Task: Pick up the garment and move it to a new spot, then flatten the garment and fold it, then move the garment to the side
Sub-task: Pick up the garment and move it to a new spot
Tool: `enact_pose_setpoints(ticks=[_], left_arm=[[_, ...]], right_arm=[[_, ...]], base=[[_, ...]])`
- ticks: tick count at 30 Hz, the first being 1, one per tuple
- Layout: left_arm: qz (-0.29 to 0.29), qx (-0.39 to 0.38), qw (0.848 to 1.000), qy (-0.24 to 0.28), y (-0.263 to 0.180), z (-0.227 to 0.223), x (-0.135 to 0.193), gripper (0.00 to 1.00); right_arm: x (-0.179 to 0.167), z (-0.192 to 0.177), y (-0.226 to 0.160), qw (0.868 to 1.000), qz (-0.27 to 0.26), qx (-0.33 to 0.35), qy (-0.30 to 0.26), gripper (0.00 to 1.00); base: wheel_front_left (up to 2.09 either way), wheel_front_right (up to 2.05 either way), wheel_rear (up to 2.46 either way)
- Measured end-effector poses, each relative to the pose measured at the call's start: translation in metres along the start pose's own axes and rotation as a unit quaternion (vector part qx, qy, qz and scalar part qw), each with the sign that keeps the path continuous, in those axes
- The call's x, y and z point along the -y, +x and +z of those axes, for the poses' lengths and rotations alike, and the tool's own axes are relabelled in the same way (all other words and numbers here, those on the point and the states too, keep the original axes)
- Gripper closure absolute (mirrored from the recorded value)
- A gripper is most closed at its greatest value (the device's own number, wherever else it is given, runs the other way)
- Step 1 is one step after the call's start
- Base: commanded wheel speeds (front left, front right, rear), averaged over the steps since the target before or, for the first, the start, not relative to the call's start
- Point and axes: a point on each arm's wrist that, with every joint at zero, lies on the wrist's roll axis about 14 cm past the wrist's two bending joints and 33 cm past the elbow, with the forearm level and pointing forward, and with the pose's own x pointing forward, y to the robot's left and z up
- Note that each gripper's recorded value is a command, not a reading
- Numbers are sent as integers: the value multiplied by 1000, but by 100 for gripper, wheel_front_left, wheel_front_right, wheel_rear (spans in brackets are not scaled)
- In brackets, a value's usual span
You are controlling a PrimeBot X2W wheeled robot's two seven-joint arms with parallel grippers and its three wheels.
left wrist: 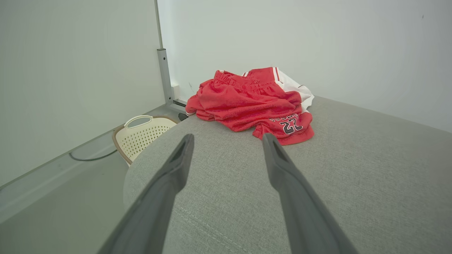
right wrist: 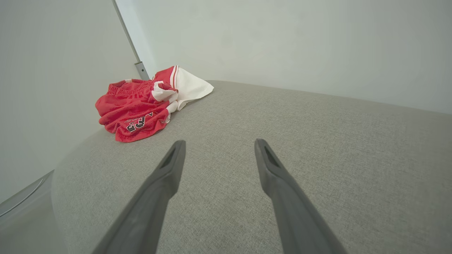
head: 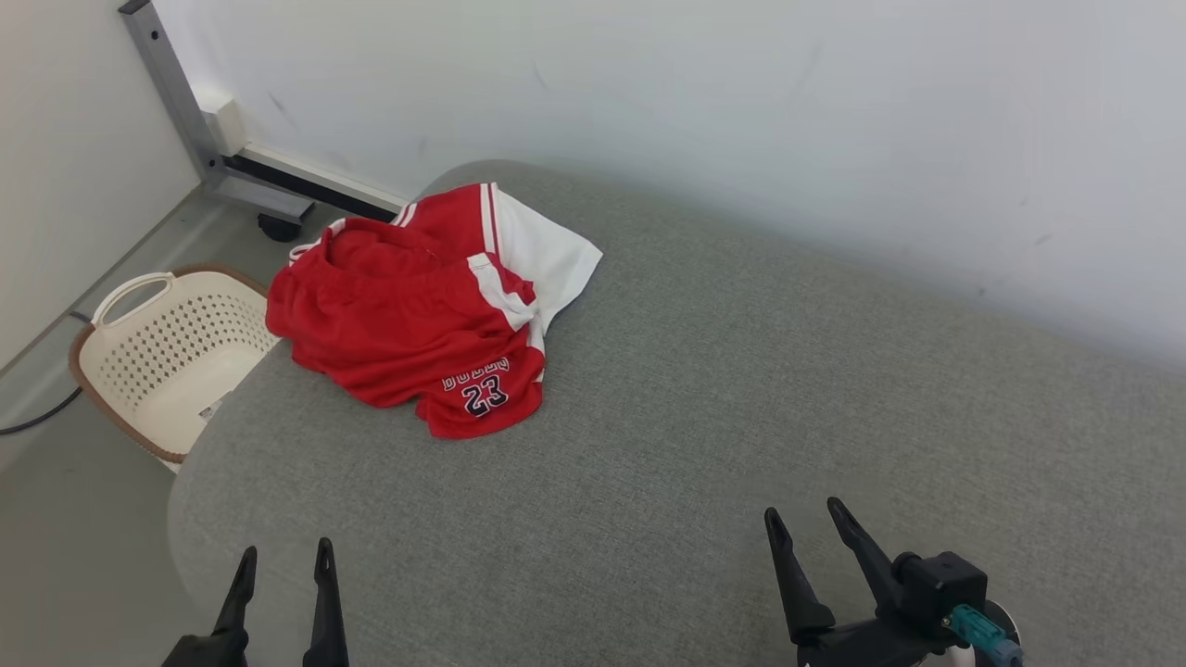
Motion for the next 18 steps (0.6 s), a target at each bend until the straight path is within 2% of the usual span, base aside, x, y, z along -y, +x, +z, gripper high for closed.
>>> enact_pose_setpoints(ticks=[6, 11, 13, 18], left_arm=[[32, -3, 999, -3, -12, -2, -21, 0], [28, -30, 999, -23, -12, -19, -17, 0], [18, -44, 998, -43, -4, -25, -10, 0], [-22, -80, 996, -43, 45, -18, 13, 0]], right_arm=[[-18, -1, 11, 1000, 30, -4, -2, 0], [-20, -4, 12, 999, 34, -6, 0, 0], [-17, -7, 13, 999, 32, -9, 1, 0], [-13, -14, 16, 999, 30, -21, -7, 0]], base=[[0, 0, 0], [0, 0, 0], [0, 0, 0], [0, 0, 0]])
